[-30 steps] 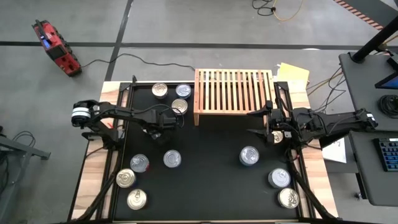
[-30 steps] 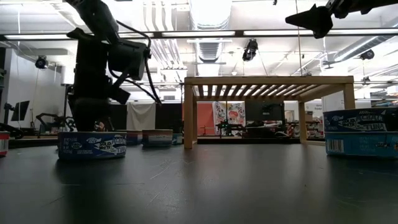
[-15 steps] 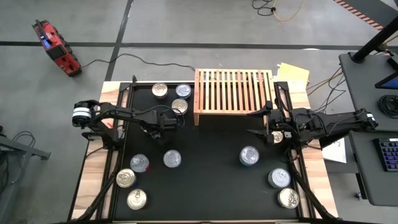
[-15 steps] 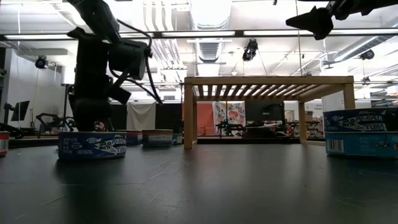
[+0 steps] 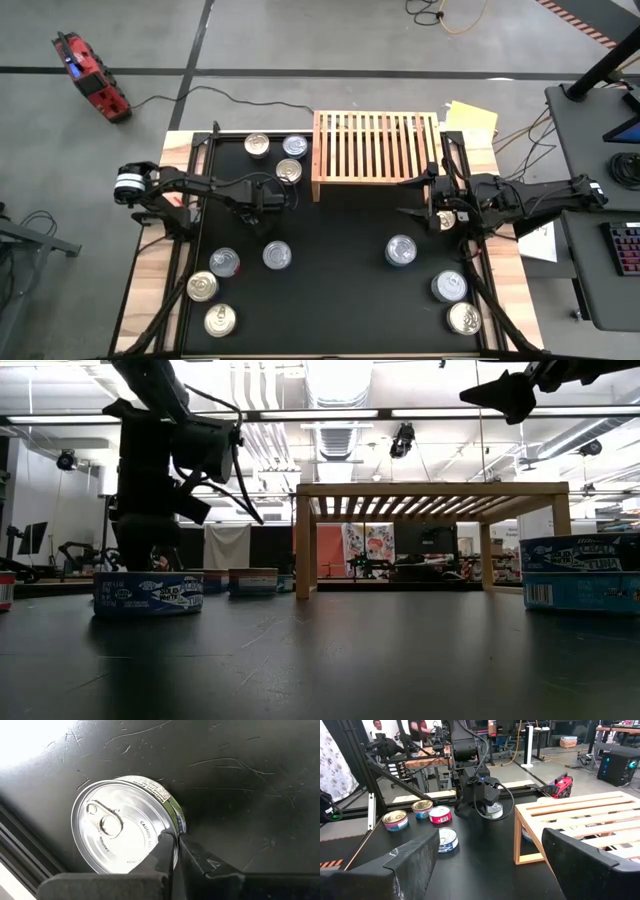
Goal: Stack canned seafood by type on shelf
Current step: Put the green tuna can on the shelf
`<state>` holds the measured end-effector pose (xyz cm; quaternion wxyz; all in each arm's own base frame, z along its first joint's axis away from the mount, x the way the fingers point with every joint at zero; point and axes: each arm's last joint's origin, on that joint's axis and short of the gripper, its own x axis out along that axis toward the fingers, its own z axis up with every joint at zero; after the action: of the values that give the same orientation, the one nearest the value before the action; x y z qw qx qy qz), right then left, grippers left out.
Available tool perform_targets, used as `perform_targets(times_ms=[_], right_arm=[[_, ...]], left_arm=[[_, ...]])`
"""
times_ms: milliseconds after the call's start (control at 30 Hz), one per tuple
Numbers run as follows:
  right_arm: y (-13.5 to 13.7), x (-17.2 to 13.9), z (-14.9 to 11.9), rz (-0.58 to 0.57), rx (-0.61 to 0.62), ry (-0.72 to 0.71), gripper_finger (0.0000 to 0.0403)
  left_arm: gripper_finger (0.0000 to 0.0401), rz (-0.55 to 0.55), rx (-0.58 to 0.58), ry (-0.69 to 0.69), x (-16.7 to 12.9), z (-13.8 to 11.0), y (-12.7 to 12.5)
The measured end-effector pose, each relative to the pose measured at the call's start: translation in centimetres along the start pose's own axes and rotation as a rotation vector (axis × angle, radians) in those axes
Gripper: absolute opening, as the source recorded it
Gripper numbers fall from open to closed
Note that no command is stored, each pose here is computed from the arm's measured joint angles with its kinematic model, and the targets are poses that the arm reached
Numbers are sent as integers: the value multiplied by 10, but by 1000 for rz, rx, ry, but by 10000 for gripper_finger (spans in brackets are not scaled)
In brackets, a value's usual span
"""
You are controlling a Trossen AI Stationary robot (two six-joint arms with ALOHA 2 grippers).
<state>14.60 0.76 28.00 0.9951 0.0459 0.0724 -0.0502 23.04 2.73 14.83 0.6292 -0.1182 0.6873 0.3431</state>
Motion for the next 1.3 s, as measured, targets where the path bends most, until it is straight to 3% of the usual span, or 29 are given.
perform_targets(times_ms=[267,500,933,1133,1300], right_arm=[[0,0,0,0,0,0,343],[0,0,0,4,0,2,343],[0,0,-2,3,-2,16,343],[0,0,-1,3,-2,16,343],[0,0,-1,3,-2,15,343]], left_arm=[[0,-25,20,8,-6,0,-3],[2,-197,88,14,-20,5,-17],[0,-196,122,-29,-28,-1,-24],[0,-232,69,-83,-43,-7,-17],[8,-246,-58,-121,-64,-20,-1]])
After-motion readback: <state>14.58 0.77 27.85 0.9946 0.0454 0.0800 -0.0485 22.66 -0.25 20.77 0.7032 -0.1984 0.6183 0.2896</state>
